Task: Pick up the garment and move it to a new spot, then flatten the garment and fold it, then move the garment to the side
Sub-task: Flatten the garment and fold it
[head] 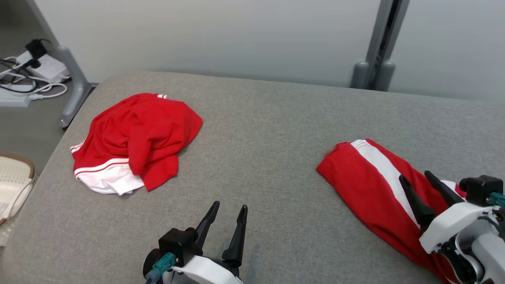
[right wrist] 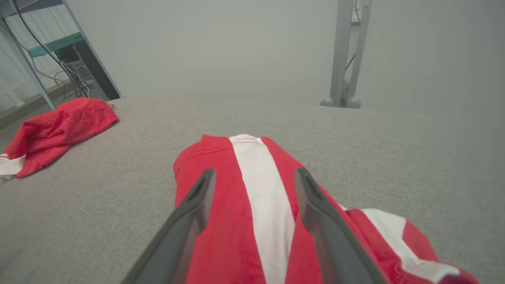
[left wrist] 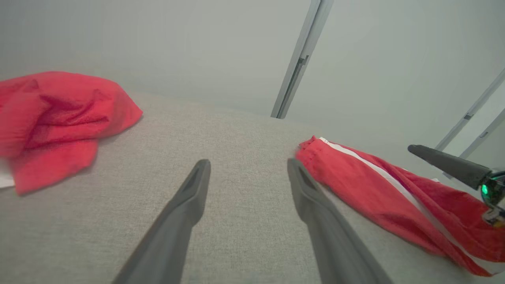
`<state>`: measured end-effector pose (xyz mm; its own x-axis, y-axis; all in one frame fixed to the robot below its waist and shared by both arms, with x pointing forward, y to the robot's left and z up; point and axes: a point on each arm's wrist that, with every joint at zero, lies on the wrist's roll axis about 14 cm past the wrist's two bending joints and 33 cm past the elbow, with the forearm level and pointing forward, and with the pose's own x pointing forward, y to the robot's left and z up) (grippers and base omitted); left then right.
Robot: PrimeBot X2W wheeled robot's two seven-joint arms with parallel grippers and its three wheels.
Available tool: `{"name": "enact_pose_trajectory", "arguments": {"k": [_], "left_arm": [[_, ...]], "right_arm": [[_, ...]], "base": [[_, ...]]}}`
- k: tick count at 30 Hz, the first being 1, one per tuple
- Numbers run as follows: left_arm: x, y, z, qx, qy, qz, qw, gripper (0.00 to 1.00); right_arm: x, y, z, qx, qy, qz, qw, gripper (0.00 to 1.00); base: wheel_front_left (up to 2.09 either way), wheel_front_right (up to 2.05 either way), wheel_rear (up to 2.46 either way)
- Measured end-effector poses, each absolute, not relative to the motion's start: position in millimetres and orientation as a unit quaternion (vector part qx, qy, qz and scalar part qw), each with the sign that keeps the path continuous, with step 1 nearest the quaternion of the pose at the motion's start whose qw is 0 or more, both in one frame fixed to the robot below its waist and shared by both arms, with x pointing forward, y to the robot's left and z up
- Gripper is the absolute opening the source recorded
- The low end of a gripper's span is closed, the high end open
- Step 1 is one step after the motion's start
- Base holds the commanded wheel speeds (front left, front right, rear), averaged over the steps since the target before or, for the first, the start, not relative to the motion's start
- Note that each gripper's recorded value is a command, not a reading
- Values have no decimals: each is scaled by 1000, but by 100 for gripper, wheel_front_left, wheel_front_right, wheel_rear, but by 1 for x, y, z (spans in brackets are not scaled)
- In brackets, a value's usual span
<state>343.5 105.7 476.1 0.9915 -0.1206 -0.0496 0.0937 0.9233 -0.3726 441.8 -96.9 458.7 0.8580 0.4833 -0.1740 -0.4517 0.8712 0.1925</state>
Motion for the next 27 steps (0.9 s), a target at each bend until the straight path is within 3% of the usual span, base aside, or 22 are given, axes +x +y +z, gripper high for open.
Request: {"name": "enact_pose_trajectory", "arguments": {"k": [10,19,20,21,27], "left_arm": [[340,125,470,-193,44,-9,980,100],[338,134,465,-209,54,17,976,100],[338,135,465,-209,53,19,976,100],[337,135,465,-208,54,20,976,100],[337,136,465,-208,54,22,976,100]], "right_arm": [[473,-77,427,35,172,278,944,100],[474,-68,396,12,235,295,926,100],[473,-68,392,10,244,296,923,45],[472,-68,391,9,248,297,922,0],[476,-69,392,9,248,294,923,0]], "base": [[0,0,0],[0,0,0],[0,0,0],[0,0,0],[0,0,0]]}}
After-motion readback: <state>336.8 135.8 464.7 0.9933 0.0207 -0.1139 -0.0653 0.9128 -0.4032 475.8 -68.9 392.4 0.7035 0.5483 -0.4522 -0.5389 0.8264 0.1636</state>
